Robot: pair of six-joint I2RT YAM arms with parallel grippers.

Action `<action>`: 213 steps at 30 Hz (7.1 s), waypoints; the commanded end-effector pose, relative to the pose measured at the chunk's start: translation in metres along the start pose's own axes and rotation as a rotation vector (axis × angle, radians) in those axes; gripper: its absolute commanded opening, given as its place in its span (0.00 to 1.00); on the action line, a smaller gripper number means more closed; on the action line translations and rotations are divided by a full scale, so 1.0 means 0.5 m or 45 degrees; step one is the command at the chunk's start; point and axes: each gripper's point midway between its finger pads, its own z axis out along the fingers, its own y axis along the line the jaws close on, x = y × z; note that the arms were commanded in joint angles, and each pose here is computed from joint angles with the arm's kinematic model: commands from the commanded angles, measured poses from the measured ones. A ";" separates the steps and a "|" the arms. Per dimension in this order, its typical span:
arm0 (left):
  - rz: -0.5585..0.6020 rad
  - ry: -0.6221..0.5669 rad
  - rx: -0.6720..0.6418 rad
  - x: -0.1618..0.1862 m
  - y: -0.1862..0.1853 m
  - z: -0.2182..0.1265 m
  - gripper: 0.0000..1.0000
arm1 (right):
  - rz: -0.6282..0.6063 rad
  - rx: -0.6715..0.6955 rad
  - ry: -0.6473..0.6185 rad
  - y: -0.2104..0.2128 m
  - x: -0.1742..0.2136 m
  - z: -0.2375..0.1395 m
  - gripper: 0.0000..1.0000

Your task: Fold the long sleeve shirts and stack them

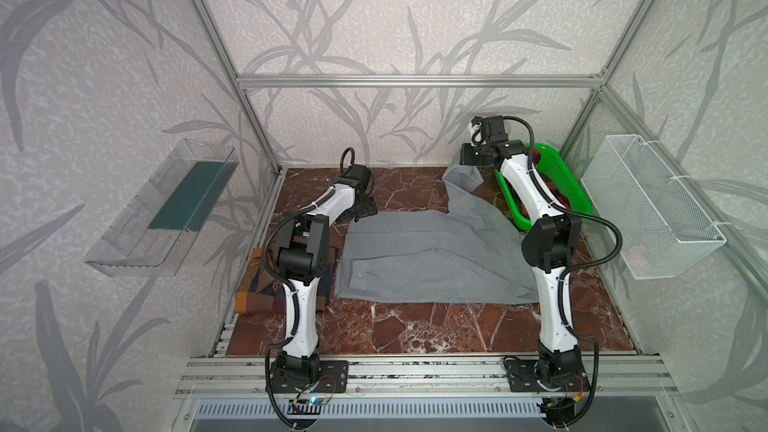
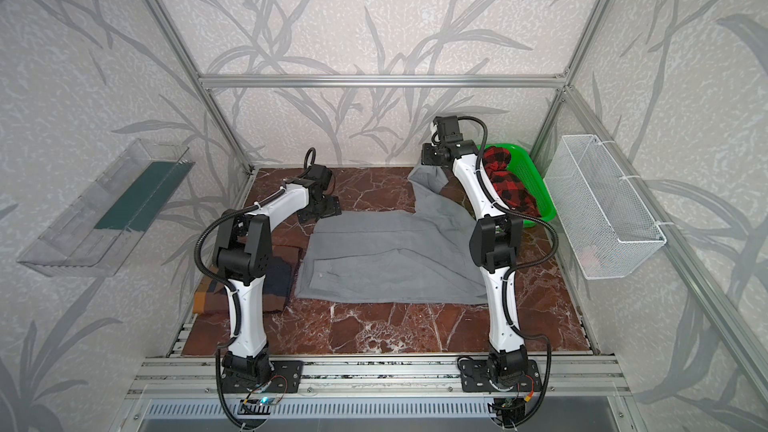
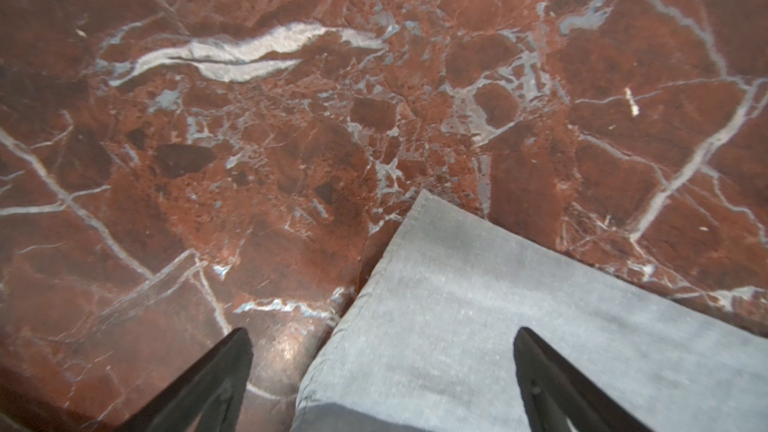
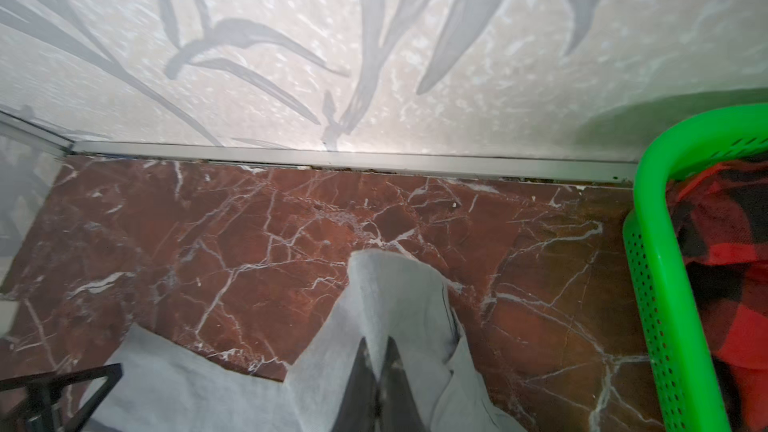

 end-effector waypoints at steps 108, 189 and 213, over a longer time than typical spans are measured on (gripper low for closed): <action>-0.339 -0.767 0.439 0.244 0.115 -0.198 0.14 | 0.045 0.168 0.035 -0.038 0.504 -0.560 0.00; 0.083 -0.362 0.457 0.264 0.108 -0.377 0.77 | 0.724 0.529 0.364 -0.173 0.771 -0.426 0.99; 0.089 -0.356 0.488 0.263 0.100 -0.379 0.77 | 0.743 0.532 0.267 -0.197 0.770 -0.440 0.92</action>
